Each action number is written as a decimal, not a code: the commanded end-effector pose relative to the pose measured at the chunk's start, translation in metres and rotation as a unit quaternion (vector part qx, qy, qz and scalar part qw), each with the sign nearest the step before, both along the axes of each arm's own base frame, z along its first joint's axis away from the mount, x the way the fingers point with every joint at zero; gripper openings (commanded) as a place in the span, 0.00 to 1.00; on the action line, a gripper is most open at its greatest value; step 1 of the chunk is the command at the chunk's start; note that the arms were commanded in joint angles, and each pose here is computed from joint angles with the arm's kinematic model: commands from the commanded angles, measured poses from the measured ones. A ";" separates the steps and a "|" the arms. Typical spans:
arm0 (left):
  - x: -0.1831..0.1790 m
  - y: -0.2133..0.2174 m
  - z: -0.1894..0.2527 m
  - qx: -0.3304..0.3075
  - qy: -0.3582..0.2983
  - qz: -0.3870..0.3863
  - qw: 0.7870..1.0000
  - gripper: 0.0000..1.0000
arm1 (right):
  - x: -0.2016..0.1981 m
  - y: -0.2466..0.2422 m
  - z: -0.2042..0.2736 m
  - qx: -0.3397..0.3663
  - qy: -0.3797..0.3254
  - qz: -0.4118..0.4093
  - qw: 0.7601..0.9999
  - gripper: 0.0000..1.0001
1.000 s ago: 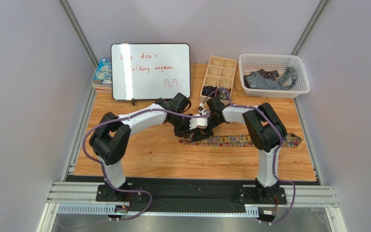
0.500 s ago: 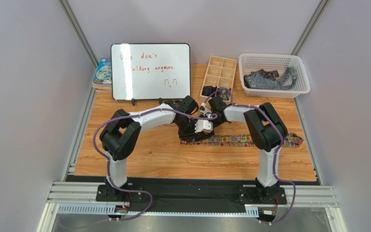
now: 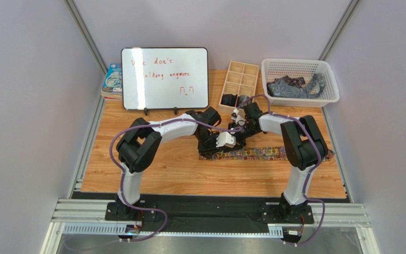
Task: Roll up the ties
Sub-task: Roll the tie at the center of the board.
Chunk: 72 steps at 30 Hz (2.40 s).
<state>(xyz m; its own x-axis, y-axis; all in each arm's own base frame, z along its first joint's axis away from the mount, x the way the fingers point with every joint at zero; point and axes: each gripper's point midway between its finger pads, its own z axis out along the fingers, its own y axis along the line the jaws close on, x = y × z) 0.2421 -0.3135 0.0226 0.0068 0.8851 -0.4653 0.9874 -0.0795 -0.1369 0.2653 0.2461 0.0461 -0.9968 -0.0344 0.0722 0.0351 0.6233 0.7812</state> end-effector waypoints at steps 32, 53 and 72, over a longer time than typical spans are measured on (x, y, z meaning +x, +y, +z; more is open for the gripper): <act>0.013 0.014 0.032 -0.043 -0.039 0.011 0.998 0.70 | 0.003 0.011 -0.039 -0.040 -0.042 0.023 0.998 0.00; 0.015 -0.021 0.017 -0.053 -0.082 -0.002 0.995 0.96 | 0.019 0.021 -0.028 -0.009 -0.051 0.012 0.999 0.00; 0.020 -0.019 -0.011 -0.027 -0.099 0.009 0.995 0.46 | 0.021 0.029 0.000 0.037 -0.041 0.007 0.998 0.00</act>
<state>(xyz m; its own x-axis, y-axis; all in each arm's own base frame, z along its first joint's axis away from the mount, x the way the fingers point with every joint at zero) 0.2586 -0.3354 0.0177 0.0801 0.8517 -0.5178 0.9968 -0.0704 0.0383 0.2738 0.2669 0.0284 -0.9981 -0.0516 0.0340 -0.0038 0.6011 0.7992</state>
